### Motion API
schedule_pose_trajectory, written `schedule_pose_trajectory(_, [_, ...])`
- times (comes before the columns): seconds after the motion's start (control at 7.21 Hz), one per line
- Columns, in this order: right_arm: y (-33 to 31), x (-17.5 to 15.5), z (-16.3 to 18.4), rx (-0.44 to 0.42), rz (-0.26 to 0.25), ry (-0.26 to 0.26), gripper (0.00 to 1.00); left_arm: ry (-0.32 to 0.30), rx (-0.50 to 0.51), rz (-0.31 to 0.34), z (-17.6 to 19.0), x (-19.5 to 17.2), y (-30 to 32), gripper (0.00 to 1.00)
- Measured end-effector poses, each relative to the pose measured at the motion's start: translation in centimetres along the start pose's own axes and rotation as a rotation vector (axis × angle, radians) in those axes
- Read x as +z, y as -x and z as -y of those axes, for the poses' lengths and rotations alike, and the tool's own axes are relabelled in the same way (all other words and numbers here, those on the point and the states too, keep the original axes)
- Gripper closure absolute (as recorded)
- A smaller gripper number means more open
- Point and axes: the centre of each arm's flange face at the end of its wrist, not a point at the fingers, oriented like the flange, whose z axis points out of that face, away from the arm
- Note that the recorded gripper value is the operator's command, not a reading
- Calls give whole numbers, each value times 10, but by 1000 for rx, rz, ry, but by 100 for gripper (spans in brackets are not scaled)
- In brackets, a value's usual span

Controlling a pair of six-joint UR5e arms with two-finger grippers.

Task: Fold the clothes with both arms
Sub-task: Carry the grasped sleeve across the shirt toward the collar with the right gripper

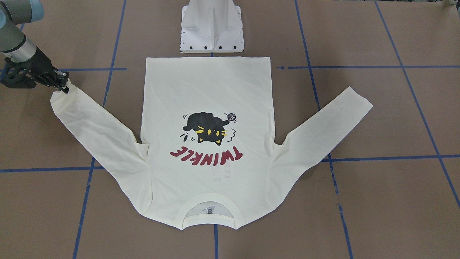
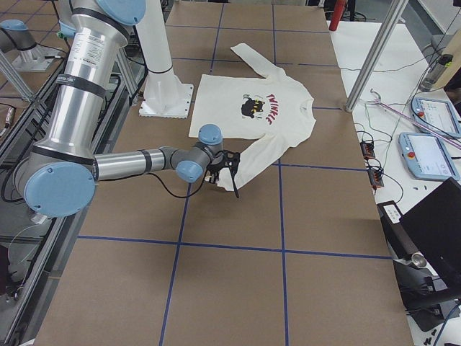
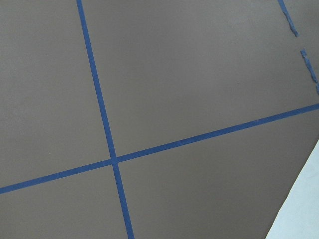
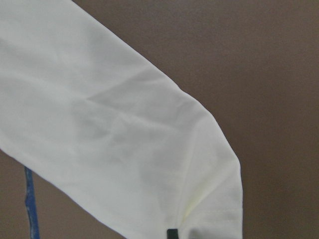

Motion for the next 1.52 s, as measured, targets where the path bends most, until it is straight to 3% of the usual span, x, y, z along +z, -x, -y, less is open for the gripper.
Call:
schedule_pose_trajectory(0.28, [54,-8,46,-5,84,-31,100,-3,3,1,3,-1,-1,0])
schedule_pose_trajectory(1.11, [331,-22,236,85,109,-88,100,-8,7,0,8,-3,-4,0])
schedule_pose_trajectory(1.52, [435,-31,284,57,164,-117,100,-8,6,1,8,-3,-3,0])
